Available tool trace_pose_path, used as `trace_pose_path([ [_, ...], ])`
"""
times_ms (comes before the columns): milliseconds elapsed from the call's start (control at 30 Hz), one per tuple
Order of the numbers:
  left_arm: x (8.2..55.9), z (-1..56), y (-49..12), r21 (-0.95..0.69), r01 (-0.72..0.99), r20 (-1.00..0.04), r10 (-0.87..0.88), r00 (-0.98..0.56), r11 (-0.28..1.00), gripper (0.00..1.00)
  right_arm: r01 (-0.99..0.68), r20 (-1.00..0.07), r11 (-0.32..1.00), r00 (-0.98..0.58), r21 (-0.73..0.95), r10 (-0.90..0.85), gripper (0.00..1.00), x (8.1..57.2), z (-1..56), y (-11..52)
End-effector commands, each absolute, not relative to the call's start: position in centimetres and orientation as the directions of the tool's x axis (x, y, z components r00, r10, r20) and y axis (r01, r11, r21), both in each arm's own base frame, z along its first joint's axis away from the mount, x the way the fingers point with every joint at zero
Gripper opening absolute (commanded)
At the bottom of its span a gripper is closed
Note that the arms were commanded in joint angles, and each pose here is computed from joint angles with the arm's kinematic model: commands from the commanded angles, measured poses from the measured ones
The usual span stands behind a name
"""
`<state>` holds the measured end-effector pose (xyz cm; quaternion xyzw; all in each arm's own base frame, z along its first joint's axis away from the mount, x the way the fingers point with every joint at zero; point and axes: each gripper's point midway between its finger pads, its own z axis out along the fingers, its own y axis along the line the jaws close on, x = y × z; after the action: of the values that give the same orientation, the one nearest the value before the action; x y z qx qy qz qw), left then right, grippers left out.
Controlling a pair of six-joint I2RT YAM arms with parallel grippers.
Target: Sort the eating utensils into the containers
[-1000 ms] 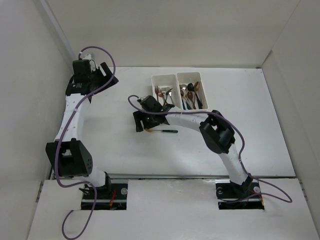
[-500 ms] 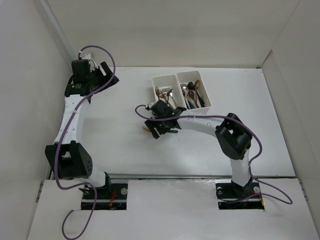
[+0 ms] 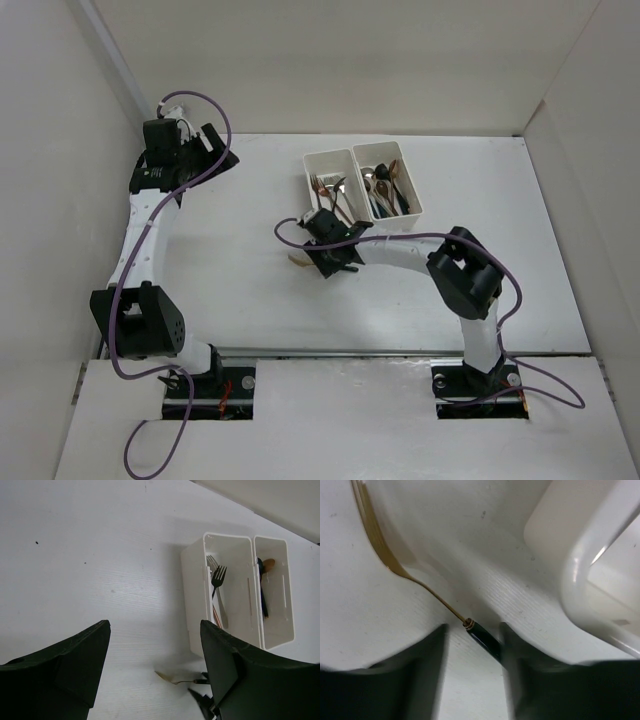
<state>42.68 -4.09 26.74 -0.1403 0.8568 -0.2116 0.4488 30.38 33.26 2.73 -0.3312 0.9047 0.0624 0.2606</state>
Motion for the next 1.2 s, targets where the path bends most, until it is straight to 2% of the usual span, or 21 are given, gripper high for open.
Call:
trace_pose_path([
  [0,42.3,28.9,-4.2,-0.498,-0.01,-0.743,-0.433,-0.511,0.867,0.69,-0.664,-0.484,0.744,-0.628,-0.076,-0.609,0.43,30.5,1.2,32.9],
  [67,42.4,28.8,-4.1,-0.494,-0.017,-0.745,-0.434,-0.507,0.869,0.69,-0.665,-0.468,0.743,-0.634,-0.078,-0.616,0.31,30.0,0.4,32.4],
  [200,42.5,29.2,-3.7,-0.487,-0.016,-0.754,-0.43,-0.497,0.873,0.69,-0.718,-0.465,0.695,-0.601,-0.044,-0.65,0.22,28.2,0.5,33.1],
  [333,42.5,29.2,-3.7,-0.487,-0.016,-0.754,-0.43,-0.497,0.873,0.69,-0.764,-0.456,0.644,-0.556,-0.051,-0.695,0.01,26.8,0.4,34.0],
  [433,42.5,29.2,-3.3,-0.487,-0.024,-0.754,-0.434,-0.493,0.873,0.69,-0.79,-0.467,0.611,-0.523,-0.049,-0.713,0.0,26.1,1.3,34.9],
  [567,42.7,28.8,-3.1,-0.484,-0.036,-0.751,-0.436,-0.496,0.874,0.69,-0.817,-0.639,0.575,-0.466,0.044,-0.612,0.0,26.7,9.2,38.8],
  [667,42.6,28.4,-3.1,-0.484,-0.04,-0.746,-0.436,-0.503,0.874,0.69,-0.796,-0.775,0.603,-0.415,0.055,-0.478,0.0,28.7,16.5,41.1],
  [800,42.7,28.4,-2.7,-0.484,-0.048,-0.746,-0.441,-0.499,0.874,0.69,-0.695,-0.855,0.712,-0.425,0.099,-0.296,0.0,33.8,22.3,40.5],
  [900,42.4,28.4,-2.7,-0.484,-0.048,-0.746,-0.441,-0.499,0.874,0.69,-0.541,-0.871,0.821,-0.477,0.181,-0.122,0.0,39.0,24.0,37.7],
  [1000,42.3,28.7,-2.8,-0.484,-0.044,-0.751,-0.44,-0.492,0.874,0.69,-0.354,-0.855,0.906,-0.519,0.231,0.016,0.0,43.1,22.8,34.6],
  [1167,42.2,28.3,-2.8,-0.484,-0.048,-0.746,-0.441,-0.499,0.874,0.69,-0.155,-0.79,0.961,-0.606,0.229,0.091,0.0,46.4,16.7,32.9],
])
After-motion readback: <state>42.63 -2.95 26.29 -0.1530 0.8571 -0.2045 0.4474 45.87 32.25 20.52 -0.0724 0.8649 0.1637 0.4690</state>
